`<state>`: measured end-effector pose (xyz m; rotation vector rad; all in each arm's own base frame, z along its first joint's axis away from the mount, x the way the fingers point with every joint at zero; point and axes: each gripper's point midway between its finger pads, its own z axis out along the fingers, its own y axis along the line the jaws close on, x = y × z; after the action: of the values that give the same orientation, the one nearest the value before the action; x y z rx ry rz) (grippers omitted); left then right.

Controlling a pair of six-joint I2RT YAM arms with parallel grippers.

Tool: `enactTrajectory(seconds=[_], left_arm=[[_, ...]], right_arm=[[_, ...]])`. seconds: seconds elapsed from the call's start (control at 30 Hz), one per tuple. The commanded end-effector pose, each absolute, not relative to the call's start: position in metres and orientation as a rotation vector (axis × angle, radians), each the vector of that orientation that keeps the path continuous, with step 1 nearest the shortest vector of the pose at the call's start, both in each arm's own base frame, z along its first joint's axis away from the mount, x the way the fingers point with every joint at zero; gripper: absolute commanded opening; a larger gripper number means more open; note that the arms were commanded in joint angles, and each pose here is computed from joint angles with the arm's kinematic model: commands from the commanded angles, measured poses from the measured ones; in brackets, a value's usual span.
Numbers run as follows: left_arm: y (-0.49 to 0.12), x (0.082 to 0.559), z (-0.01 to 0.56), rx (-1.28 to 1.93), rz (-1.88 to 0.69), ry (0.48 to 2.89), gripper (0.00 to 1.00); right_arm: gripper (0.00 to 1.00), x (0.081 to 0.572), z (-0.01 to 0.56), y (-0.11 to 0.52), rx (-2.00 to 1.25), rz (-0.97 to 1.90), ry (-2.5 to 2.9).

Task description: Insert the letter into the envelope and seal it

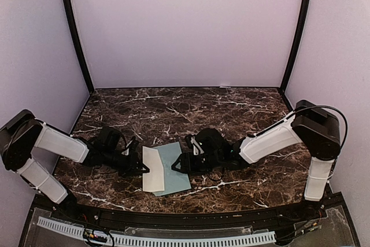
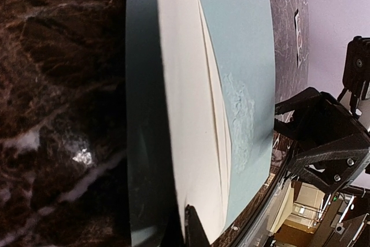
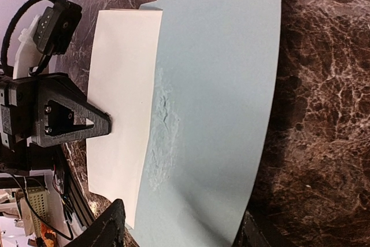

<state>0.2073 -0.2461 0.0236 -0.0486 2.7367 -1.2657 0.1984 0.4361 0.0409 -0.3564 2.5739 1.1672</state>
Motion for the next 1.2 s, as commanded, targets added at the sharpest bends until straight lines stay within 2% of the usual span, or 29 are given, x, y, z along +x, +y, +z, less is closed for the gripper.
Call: enactTrajectory(seconds=[0.0,0.5,0.87,1.17], left_arm=[[-0.251,0.210,0.028,-0.040,-1.323,2.693,0.00],[-0.261,0.213,0.024,-0.028,-1.398,2.671,0.00],[-0.273,0.220,0.021,0.046,-1.378,2.675,0.00],[-0.280,0.220,0.018,0.096,-1.320,2.696,0.00]], right_arm=[[0.60,0.192,0.041,0.443,-0.396,1.214,2.552],[0.40,0.191,0.046,0.444,-0.344,1.269,2.551],[0.35,0.192,0.044,0.445,-0.336,1.270,2.556],[0.25,0.192,0.044,0.440,-0.302,1.255,2.564]])
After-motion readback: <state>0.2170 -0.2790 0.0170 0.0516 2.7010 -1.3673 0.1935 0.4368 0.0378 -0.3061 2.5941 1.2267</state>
